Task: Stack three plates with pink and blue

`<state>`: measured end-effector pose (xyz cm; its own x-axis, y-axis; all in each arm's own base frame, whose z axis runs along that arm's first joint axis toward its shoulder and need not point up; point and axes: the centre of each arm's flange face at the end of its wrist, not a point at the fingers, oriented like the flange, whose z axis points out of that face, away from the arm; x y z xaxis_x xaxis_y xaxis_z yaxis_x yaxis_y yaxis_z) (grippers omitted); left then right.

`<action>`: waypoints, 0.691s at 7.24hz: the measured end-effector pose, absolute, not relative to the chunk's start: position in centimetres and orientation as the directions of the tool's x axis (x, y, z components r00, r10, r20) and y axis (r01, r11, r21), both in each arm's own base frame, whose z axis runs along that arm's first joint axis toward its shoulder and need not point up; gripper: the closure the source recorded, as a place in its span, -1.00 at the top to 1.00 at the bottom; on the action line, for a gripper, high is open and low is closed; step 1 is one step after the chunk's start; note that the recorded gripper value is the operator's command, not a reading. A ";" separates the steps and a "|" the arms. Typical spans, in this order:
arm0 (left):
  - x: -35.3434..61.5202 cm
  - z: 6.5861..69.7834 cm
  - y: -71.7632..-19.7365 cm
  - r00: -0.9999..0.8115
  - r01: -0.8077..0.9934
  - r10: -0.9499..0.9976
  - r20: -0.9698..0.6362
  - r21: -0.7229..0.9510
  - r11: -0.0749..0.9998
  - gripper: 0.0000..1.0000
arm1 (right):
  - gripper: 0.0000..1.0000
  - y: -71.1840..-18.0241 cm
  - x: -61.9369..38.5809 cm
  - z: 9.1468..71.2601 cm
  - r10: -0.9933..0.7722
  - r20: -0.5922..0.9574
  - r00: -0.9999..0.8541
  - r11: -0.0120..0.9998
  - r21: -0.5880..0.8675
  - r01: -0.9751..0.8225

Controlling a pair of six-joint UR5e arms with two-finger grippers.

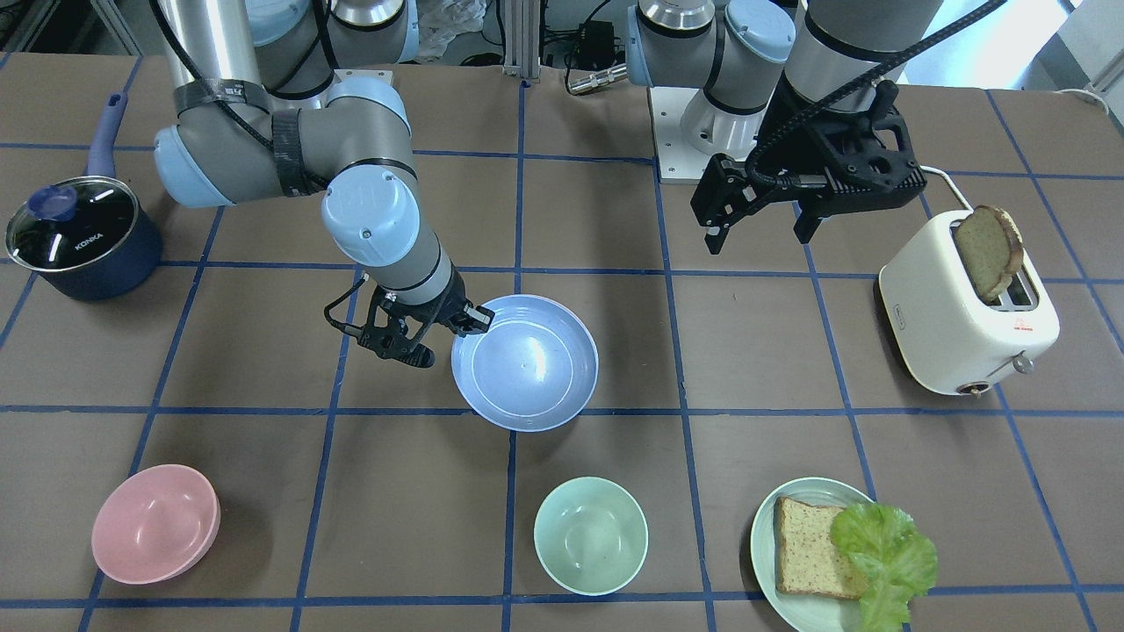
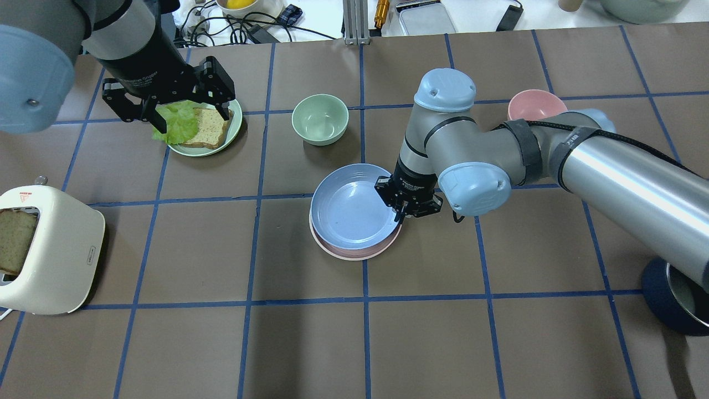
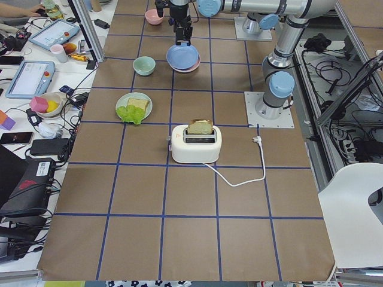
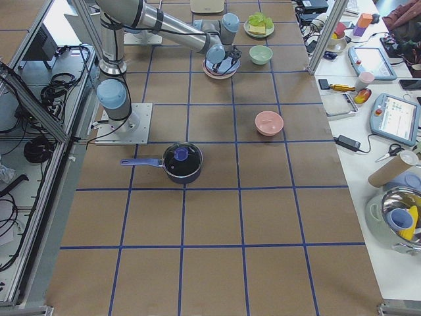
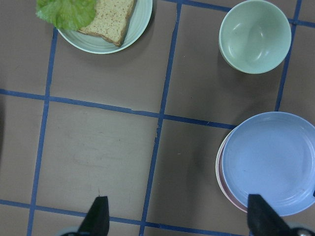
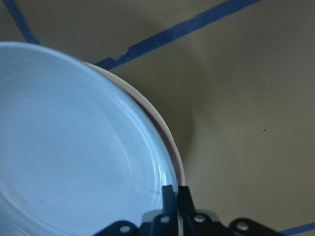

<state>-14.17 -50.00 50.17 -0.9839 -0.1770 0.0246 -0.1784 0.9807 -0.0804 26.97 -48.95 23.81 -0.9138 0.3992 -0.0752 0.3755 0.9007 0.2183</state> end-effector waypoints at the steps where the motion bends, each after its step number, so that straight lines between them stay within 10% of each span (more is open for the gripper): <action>1: -14.2 50.2 -50.0 -0.984 -0.178 -0.177 0.025 -0.080 0.981 1.00 | 0.13 -49.0 27.0 23.8 0.398 -0.078 -0.914 0.902 0.215 0.375; 5: -14.2 50.2 -49.9 -0.984 -0.178 -0.177 0.025 -0.081 0.981 1.00 | 0.41 -50.2 26.4 24.9 0.405 -0.091 -0.910 0.905 0.185 0.384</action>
